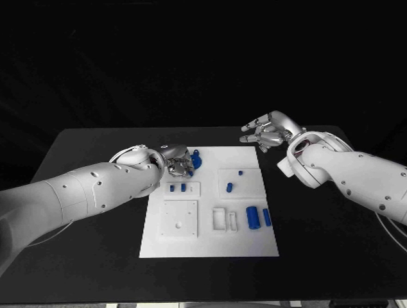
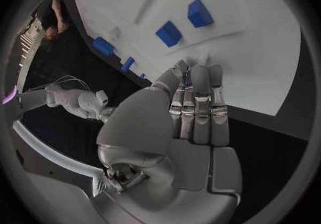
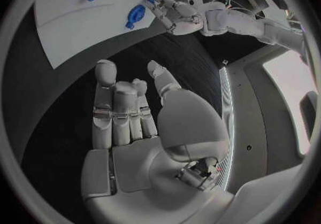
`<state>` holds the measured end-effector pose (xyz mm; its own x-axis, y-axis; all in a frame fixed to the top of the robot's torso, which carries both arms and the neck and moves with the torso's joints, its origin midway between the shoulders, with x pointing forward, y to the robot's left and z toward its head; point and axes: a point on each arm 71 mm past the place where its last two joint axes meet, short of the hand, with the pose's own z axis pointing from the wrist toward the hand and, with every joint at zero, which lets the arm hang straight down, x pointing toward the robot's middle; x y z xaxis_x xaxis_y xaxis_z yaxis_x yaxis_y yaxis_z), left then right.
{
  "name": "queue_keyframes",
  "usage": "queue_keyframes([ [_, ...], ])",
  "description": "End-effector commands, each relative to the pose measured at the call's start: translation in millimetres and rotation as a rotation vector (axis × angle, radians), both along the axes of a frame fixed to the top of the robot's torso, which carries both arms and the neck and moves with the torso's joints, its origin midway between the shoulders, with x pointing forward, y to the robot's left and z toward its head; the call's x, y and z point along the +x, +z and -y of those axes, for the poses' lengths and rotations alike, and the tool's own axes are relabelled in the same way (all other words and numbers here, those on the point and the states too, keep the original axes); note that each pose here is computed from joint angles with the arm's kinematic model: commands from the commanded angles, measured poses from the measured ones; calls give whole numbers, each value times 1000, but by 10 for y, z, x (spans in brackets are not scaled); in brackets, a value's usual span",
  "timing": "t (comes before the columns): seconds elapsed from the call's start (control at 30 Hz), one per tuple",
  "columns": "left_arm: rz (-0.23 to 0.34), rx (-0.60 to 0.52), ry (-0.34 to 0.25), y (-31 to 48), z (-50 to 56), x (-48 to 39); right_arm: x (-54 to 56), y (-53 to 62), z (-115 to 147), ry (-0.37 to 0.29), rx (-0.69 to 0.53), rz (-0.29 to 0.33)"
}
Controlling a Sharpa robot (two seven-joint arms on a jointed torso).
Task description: Assemble the parts on the task board
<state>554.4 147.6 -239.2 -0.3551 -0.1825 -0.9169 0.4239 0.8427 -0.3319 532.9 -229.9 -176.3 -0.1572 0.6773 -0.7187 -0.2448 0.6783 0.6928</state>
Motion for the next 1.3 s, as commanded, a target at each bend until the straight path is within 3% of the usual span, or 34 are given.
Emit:
queue_keyframes([
  [0.03,-30,-73,28,68,-11,-6,-5,4,-5,10,-2,4],
  [0.27,-62,-108,54,213,-142,-26,-7,4,15,7,-4,3],
  [0.5,-86,-100,83,262,-343,-47,-9,5,37,4,-5,2],
  [0.77,-104,-78,103,251,-472,-42,-11,6,46,3,-6,1],
  [1.3,-105,-44,91,85,-405,-54,-10,5,40,4,-6,1],
])
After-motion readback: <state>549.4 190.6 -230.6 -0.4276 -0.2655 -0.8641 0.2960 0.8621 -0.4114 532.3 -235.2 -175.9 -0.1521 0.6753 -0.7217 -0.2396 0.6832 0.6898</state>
